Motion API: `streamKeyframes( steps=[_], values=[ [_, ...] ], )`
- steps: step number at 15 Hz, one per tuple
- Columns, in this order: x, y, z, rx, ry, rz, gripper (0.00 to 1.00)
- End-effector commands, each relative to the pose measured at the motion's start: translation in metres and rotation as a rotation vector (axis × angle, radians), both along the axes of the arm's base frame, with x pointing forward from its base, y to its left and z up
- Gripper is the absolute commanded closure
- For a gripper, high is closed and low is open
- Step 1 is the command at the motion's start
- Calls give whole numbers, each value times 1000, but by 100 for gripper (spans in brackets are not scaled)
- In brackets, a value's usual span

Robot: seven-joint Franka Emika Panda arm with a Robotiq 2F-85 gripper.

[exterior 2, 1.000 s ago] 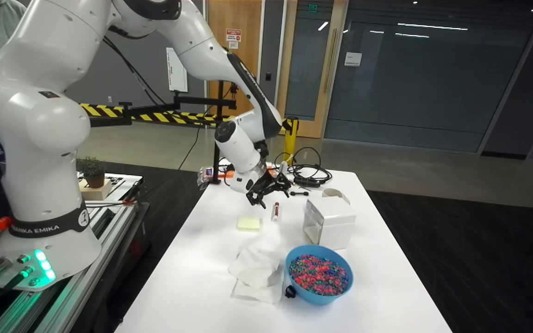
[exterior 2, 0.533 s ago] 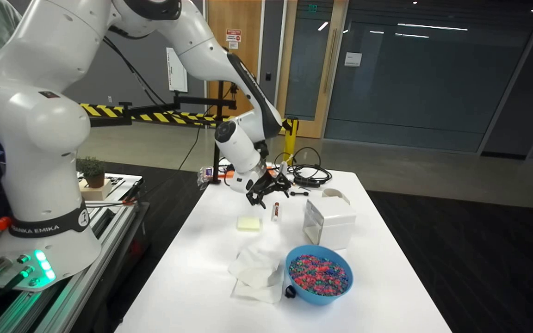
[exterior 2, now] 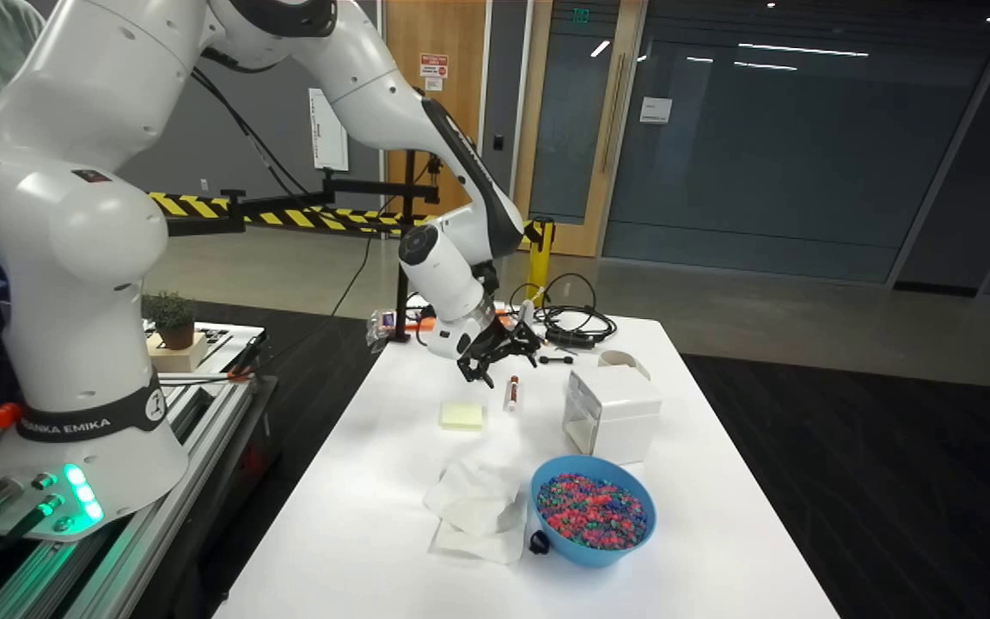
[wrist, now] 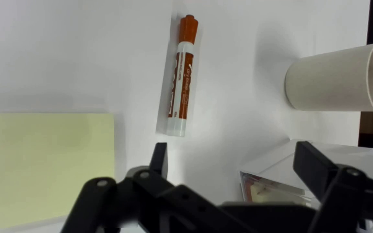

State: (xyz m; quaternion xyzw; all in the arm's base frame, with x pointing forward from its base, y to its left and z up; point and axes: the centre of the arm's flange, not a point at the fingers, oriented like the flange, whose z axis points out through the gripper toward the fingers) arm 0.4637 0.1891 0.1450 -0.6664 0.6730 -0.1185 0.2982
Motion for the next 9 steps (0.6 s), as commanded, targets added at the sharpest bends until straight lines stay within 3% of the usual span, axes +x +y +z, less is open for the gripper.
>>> streamKeyframes(
  steps=[1,9],
  values=[
    [0,0,0,0,0,0,0],
    [12,-20,21,0,-56,-15,0]
  ],
)
